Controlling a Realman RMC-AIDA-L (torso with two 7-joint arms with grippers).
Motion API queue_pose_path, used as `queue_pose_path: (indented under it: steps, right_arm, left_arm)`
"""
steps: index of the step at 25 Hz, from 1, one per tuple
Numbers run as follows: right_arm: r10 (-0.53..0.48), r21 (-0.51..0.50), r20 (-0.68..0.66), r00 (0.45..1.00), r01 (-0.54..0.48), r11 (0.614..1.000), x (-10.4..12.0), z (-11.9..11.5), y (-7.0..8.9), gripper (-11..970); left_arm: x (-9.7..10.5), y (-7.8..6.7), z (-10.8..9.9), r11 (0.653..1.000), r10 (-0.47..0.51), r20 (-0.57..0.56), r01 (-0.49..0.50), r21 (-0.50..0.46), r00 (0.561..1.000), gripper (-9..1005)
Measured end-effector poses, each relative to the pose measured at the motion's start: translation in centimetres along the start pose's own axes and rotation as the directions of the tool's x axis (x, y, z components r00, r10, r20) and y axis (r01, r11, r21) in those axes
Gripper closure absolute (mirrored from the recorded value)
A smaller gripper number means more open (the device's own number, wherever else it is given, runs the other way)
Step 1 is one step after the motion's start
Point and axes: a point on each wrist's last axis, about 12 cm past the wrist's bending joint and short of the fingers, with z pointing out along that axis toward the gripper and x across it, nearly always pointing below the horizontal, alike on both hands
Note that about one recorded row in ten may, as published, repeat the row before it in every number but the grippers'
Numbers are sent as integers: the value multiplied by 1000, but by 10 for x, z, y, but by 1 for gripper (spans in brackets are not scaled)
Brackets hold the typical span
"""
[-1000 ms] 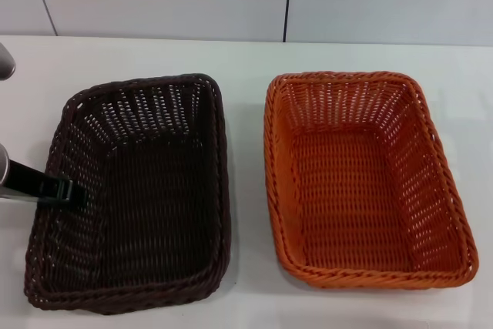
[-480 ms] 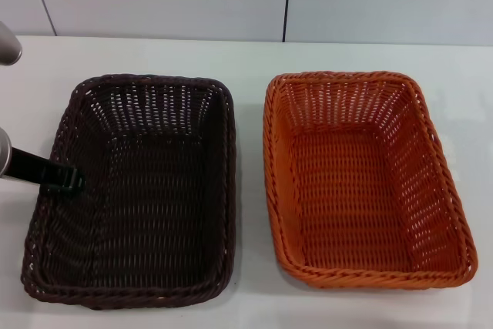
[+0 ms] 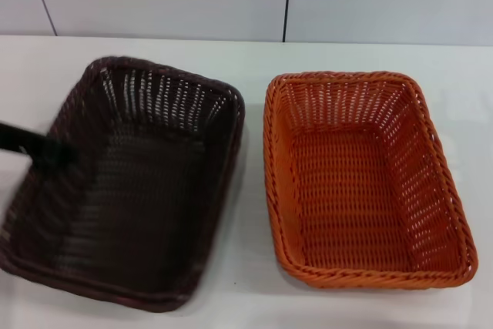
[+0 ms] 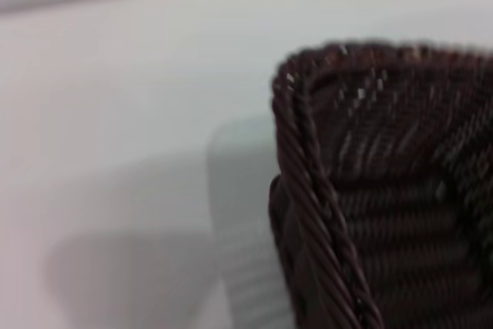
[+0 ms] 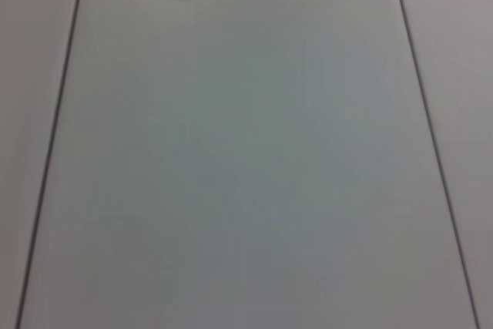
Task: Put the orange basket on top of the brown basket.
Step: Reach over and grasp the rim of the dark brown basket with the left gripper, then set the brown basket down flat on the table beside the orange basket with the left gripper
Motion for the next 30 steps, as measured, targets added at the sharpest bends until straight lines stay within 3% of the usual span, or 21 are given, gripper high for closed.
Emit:
queue_pose_path:
  steps: [2, 7, 8, 14, 17, 19, 20, 21, 22, 24, 25, 29, 30]
  right_arm:
    - [-1, 7, -2, 1000, 1, 1000, 0, -1, -1, 293]
    - [-4, 23, -3, 1000, 4, 1000, 0, -1, -5, 294]
    - [-5, 33, -1, 1000, 5, 999, 0, 0, -7, 294]
    - [-6, 53, -4, 1000, 6, 999, 1, 1, -9, 294]
    - [-14, 60, -8, 1000, 15, 998, 1, -1, -11, 294]
    - [-19, 71, -17, 1000, 20, 997, 2, -3, -14, 293]
    - [-18, 78, -21, 1000, 20, 997, 3, -4, -15, 293]
    - [-15, 95, -29, 999, 18, 995, 3, -6, -18, 293]
    - [-11, 110, -36, 999, 15, 994, 4, -8, -19, 293]
    - [-5, 135, -47, 999, 11, 991, 5, -11, -23, 293]
    - [-3, 144, -51, 999, 10, 989, 5, -13, -25, 293]
    - [2, 162, -58, 998, 8, 987, 5, -21, -28, 293]
    - [4, 164, -58, 998, 6, 986, 5, -23, -28, 293]
  left_arm:
    - [-6, 17, -7, 999, 29, 33, -30, 35, 999, 793]
    - [-22, 40, -13, 991, 103, 68, -109, 82, 992, 794]
    - [-31, 45, -16, 982, 161, 78, -167, 84, 984, 795]
    - [-56, 55, -31, 942, 319, 104, -328, 72, 942, 803]
    - [-67, 56, -39, 892, 435, 105, -444, 85, 894, 809]
    - [-67, 56, -39, 892, 435, 105, -444, 85, 894, 809]
    - [-70, 54, -41, 863, 486, 104, -495, 104, 868, 809]
    - [-70, 54, -41, 863, 486, 104, -495, 104, 868, 809]
    - [-76, 48, -43, 799, 574, 108, -584, 143, 812, 809]
    - [-76, 48, -43, 799, 574, 108, -584, 143, 812, 809]
    - [-80, 42, -44, 732, 650, 116, -660, 172, 751, 809]
    - [-80, 42, -44, 732, 650, 116, -660, 172, 751, 809]
    - [-87, 27, -47, 589, 764, 152, -774, 233, 627, 809]
